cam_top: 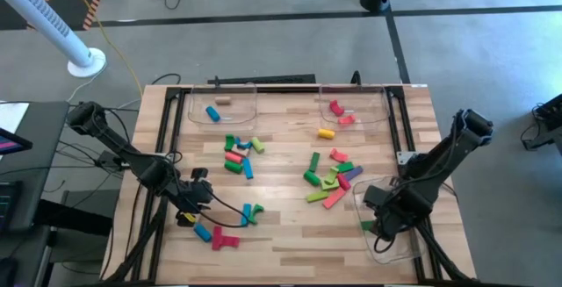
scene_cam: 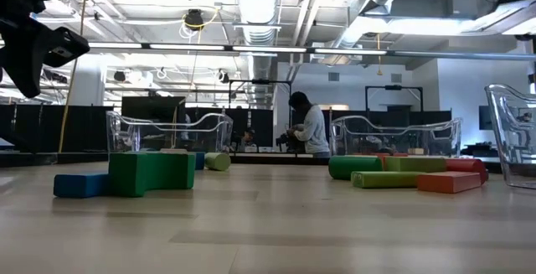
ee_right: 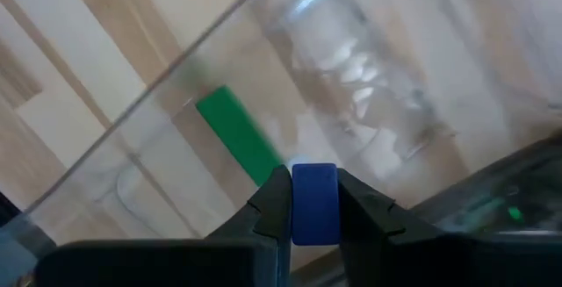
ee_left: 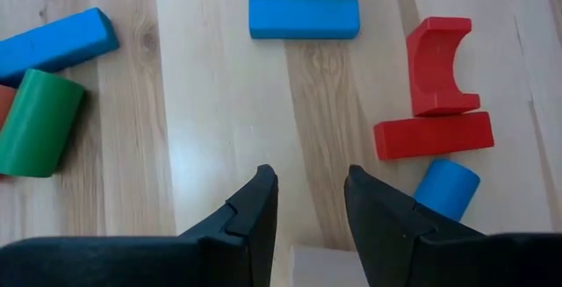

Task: Sort blocks by size
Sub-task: Put the blue rectangular block into the bottom transparent bin

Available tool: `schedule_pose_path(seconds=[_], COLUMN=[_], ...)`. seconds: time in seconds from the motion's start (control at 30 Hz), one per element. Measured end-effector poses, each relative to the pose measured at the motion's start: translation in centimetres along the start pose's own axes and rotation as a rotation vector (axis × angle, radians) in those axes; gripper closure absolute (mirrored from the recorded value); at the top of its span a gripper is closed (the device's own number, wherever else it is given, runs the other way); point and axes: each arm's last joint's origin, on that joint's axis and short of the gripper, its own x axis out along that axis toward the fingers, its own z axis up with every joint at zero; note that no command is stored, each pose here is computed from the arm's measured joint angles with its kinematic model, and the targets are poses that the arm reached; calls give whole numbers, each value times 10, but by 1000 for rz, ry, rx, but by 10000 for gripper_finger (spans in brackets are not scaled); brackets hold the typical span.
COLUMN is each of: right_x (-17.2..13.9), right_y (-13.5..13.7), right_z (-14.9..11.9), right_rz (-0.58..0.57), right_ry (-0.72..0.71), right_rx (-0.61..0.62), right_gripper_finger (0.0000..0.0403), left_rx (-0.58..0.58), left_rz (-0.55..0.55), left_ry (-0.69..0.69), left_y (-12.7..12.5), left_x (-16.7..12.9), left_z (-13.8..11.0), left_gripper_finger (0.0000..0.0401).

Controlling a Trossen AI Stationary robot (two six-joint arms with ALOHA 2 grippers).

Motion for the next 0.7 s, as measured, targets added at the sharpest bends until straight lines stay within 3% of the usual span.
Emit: schedule_pose_path(seconds=[0.4,0.7], right_x=[38,38], right_y=[-5,-9], right_z=[-2,1], right_rz=[30,-1], right_ry=[95,104], right_rx=[28,47], right_gripper_finger=[306,240], left_rx=[-12,-15], left_rz=[0,0], left_ry=[-1,-1], left_y=[0,0], left_x=[0,0], left_z=[0,0], left_gripper_finger=[275,275])
